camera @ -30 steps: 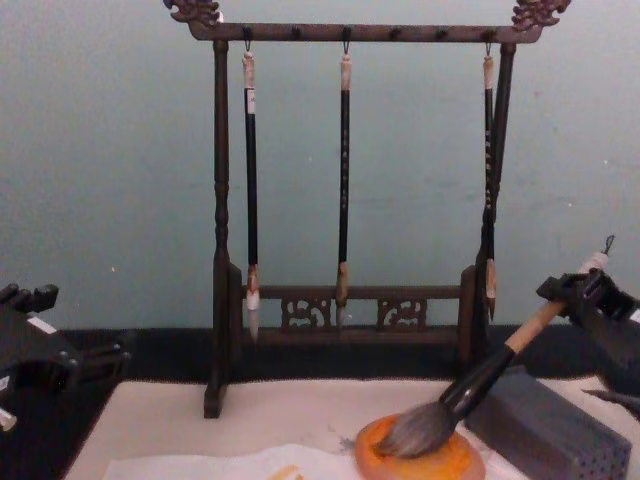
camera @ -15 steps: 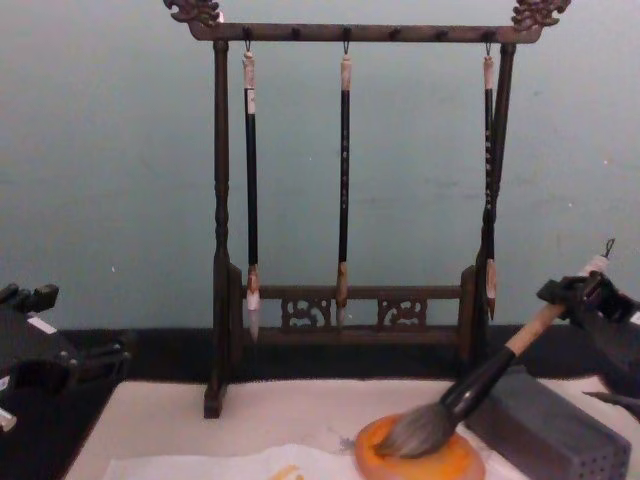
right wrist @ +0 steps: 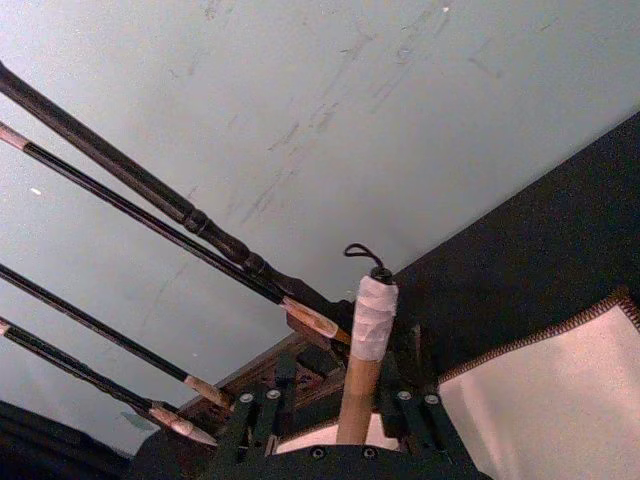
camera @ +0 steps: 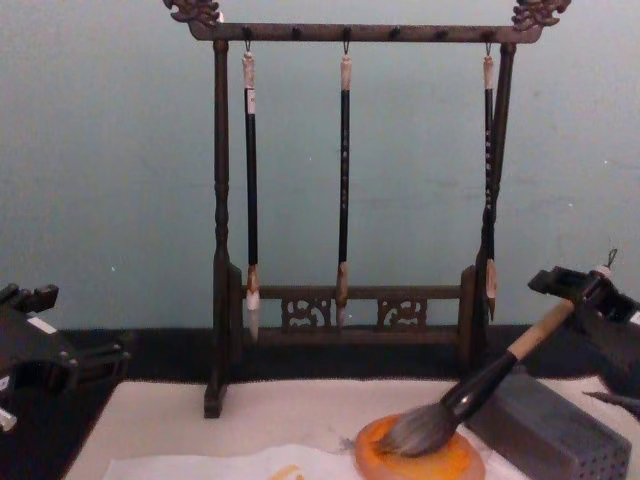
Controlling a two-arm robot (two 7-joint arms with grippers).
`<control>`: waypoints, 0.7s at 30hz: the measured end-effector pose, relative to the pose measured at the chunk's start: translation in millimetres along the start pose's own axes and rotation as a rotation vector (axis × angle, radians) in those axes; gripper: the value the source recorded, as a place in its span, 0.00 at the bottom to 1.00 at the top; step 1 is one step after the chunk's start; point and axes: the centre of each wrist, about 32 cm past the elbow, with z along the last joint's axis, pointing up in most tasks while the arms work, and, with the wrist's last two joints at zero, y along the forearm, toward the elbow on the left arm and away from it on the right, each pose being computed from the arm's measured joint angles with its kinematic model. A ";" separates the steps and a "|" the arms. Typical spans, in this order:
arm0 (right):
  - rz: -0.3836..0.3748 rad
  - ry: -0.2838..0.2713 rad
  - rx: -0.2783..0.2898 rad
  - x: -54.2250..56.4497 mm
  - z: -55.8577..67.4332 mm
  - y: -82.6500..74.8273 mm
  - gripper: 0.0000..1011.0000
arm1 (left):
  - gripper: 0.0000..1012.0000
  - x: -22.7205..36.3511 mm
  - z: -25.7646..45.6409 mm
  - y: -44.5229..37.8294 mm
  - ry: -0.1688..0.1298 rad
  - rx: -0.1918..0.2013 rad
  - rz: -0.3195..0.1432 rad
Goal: Pick up the brush from the inkstone, write on the paper, then place the brush back to its original position.
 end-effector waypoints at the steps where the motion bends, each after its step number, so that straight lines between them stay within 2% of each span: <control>1: 0.000 0.000 0.000 0.0 0.0 0.0 0.53 | 0.99 0.0 0.0 0.0 0.000 0.000 0.000; 5: 0.000 0.000 0.000 0.0 0.0 -0.1 0.61 | 0.99 0.0 0.0 0.0 0.000 0.000 0.000; 8: 0.001 0.000 0.000 0.0 0.0 -0.2 0.74 | 0.99 0.0 0.0 0.0 0.000 0.000 0.000; 10: 0.001 0.000 0.000 -0.1 0.0 -0.2 0.78 | 0.99 0.0 0.0 0.0 0.000 0.000 0.000; 14: 0.001 0.000 0.001 -0.1 0.0 -0.2 0.92 | 0.99 0.0 0.0 0.0 0.000 0.000 0.000; 21: 0.001 0.000 0.000 -0.1 -0.1 -0.2 0.99 | 0.99 0.0 0.0 0.0 0.000 0.000 0.000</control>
